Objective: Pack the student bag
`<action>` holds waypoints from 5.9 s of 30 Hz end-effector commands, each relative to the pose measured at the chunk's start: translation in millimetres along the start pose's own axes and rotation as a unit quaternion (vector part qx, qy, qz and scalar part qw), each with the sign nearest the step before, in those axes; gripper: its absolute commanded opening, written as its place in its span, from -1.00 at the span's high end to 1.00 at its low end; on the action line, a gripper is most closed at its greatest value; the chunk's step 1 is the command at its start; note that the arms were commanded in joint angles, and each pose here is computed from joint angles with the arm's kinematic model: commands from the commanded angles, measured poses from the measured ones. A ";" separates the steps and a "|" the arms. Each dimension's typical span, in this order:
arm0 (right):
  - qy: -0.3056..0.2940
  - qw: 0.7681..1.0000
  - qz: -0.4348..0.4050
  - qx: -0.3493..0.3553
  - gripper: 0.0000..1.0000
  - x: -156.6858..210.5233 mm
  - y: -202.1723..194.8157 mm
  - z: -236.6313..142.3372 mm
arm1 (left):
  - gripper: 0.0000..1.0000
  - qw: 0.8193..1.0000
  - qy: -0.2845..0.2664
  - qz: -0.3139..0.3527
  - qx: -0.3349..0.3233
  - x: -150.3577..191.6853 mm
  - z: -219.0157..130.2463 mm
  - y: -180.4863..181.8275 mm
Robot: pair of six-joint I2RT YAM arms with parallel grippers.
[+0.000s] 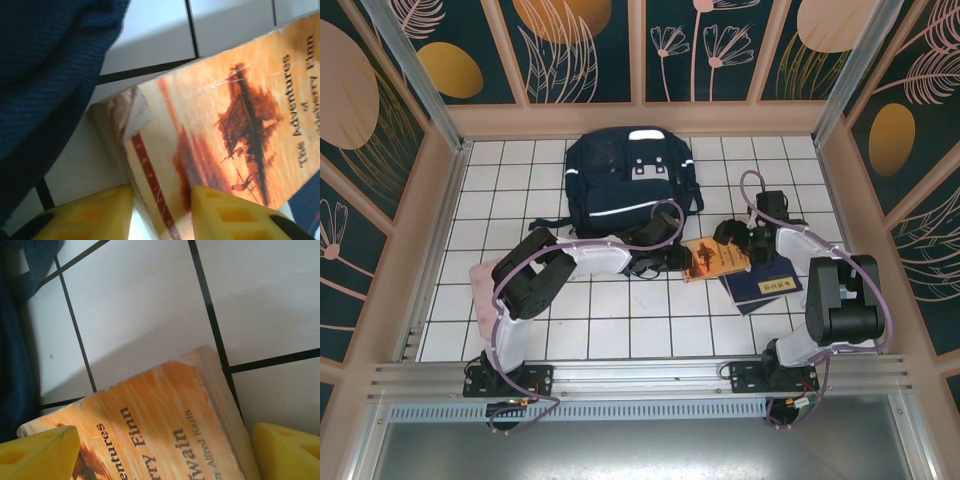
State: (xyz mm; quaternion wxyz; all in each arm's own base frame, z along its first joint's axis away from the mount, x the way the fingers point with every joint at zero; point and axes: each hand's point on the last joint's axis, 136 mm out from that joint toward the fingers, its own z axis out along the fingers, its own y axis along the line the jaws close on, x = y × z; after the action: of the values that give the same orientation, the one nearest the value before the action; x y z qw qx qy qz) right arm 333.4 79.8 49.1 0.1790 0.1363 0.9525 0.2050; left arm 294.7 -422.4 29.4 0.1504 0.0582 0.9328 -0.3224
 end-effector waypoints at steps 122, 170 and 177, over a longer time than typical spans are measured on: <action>-0.096 0.857 0.112 -0.493 -0.20 -22.3 184.9 -166.4 | 0.99 0.819 -0.316 -0.259 0.403 -135.7 -234.7 -65.4; -0.242 0.931 0.116 -0.249 0.69 -33.4 73.4 -169.0 | -0.41 0.903 0.027 0.343 -0.257 -111.1 -71.2 78.4; -0.239 0.932 0.117 -0.247 0.69 -30.4 72.7 -169.0 | 0.40 0.884 -0.028 0.351 -0.308 -144.4 -74.4 79.2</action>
State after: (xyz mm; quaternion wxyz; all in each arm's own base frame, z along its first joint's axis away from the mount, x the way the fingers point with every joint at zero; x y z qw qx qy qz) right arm 308.9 73.5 213.0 0.3792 0.2619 0.7943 0.3959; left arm 405.3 -327.5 71.3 0.2549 0.3418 0.9045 -0.0019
